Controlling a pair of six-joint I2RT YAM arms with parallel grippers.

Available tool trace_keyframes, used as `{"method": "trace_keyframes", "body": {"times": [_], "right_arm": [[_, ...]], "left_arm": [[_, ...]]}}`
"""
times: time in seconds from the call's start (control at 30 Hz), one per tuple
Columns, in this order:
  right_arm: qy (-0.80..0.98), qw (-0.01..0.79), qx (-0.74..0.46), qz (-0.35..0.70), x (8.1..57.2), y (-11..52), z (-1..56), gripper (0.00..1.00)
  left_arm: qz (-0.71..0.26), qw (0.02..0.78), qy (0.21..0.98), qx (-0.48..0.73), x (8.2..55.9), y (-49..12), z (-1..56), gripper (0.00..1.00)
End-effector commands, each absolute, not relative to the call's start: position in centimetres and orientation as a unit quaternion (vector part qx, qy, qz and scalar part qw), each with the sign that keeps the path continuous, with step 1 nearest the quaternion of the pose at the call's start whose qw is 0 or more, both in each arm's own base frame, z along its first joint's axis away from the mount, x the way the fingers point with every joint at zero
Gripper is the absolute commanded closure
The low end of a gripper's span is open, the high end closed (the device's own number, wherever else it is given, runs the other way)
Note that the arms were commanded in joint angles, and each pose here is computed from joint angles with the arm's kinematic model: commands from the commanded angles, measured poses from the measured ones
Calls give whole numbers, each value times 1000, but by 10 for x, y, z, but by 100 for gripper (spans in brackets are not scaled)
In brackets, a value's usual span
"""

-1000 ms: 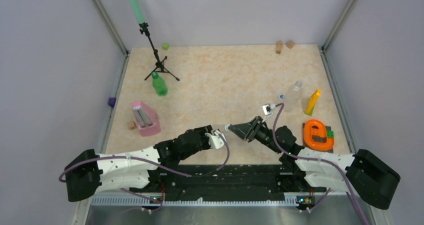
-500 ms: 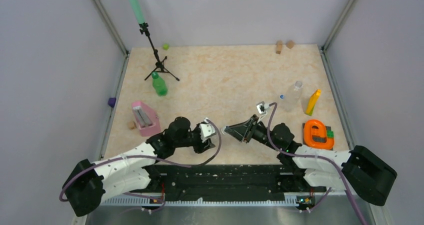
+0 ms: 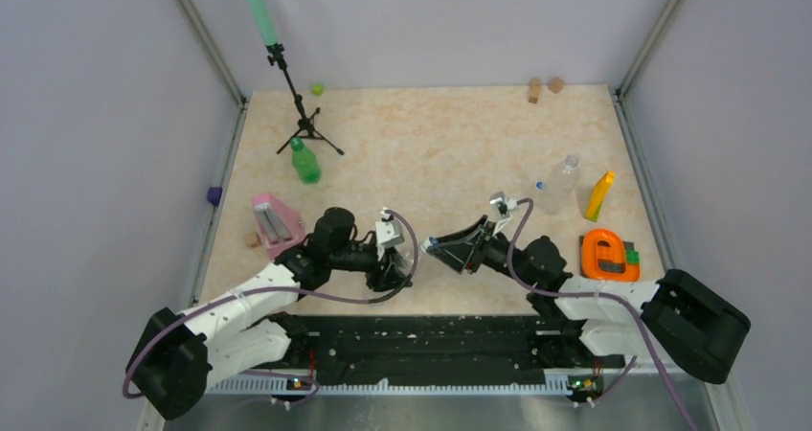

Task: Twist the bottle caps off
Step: Unscrew the bottle cap from the plastic bottle.

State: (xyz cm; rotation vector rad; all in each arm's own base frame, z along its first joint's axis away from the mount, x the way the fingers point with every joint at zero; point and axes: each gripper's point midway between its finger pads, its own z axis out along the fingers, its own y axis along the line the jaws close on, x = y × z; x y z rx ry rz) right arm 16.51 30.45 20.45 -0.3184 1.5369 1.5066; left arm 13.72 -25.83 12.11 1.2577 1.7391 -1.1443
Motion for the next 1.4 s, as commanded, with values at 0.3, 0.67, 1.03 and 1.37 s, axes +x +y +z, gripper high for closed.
{"method": "trace_keyframes", "body": {"times": [0.3, 0.67, 1.03, 1.37], "right_arm": [[626, 437, -18, 645, 174, 295, 221, 34], [645, 435, 56, 626, 183, 275, 218, 36], [686, 408, 72, 599, 182, 270, 215, 41], [678, 381, 67, 626, 180, 285, 217, 43]], "left_arm": [[-273, 528, 680, 428, 214, -241, 157, 100], [-33, 604, 616, 505, 216, -243, 162, 100], [22, 633, 557, 538, 220, -250, 173, 100], [20, 624, 531, 573, 208, -255, 161, 100]]}}
